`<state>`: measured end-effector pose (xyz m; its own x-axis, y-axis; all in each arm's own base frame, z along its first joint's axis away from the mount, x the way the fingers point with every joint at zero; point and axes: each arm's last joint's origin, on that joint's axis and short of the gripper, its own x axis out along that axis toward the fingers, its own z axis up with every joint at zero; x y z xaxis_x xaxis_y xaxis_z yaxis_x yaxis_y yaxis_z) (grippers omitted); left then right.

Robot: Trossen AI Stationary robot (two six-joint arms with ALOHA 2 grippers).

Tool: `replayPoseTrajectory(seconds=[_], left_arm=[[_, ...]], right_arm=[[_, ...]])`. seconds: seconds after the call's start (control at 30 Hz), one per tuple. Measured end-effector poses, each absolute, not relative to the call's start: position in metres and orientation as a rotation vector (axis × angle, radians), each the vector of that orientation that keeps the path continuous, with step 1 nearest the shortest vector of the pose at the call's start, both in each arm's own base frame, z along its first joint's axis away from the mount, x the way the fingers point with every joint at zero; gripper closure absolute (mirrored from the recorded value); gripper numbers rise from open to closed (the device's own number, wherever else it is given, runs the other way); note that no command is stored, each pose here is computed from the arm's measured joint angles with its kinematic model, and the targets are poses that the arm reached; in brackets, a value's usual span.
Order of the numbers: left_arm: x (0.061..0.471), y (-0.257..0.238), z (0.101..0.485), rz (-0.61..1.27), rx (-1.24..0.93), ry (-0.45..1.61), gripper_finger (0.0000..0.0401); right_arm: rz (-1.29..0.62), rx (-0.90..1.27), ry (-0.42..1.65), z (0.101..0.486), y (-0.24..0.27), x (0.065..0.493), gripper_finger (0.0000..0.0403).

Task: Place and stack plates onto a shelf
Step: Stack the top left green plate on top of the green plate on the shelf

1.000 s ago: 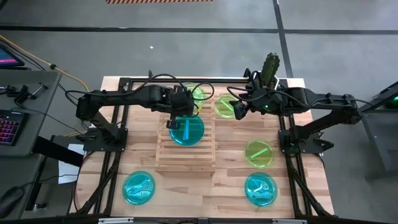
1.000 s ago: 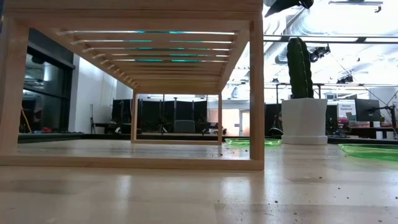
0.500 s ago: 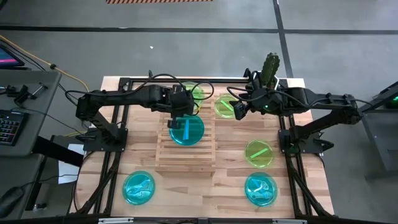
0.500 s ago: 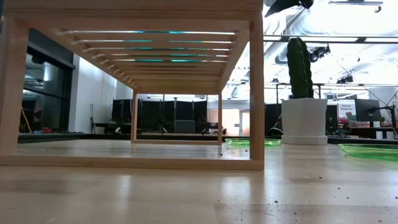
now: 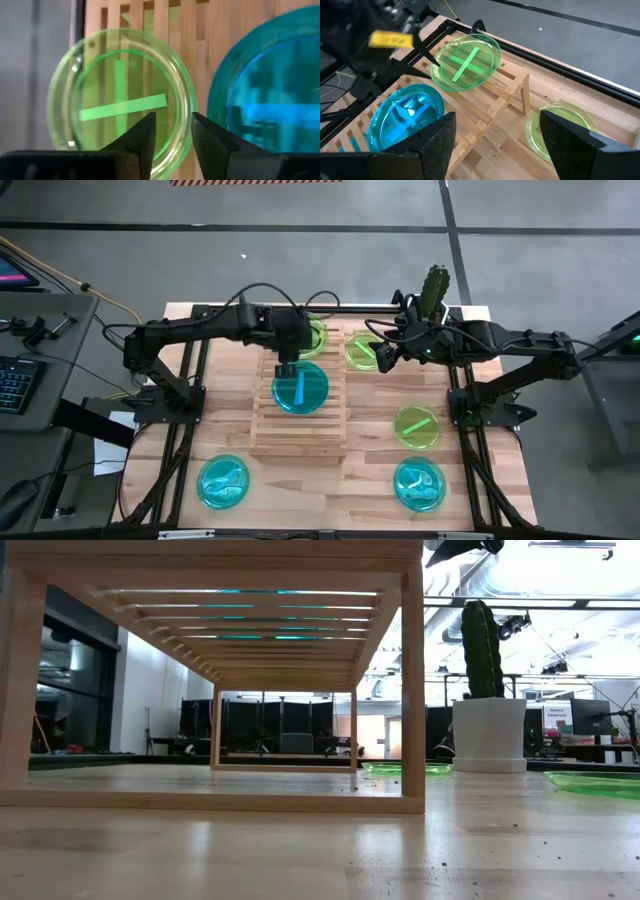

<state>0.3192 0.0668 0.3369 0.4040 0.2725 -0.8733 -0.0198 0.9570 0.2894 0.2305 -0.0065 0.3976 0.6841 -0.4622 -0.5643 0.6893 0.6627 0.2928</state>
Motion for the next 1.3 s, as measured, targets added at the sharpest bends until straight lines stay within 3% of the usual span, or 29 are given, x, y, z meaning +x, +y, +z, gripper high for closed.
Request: replayPoseTrajectory(seconds=[0.3, 0.77, 1.3], left_arm=[[0.318, 0.09, 0.333, 0.244, 0.117, 1.113, 0.0393], [0.321, 0.084, 0.307, 0.261, 0.123, 1.15, 0.0401], [0.322, 0.081, 0.306, 0.187, 0.068, 1.127, 0.0401]], right_arm=[[-0.679, 0.52, 0.473, 0.398, -0.007, 0.23, 0.0135], [-0.679, 0.52, 0.473, 0.398, -0.007, 0.23, 0.0135], [-0.679, 0.52, 0.473, 0.398, -0.007, 0.23, 0.0135]])
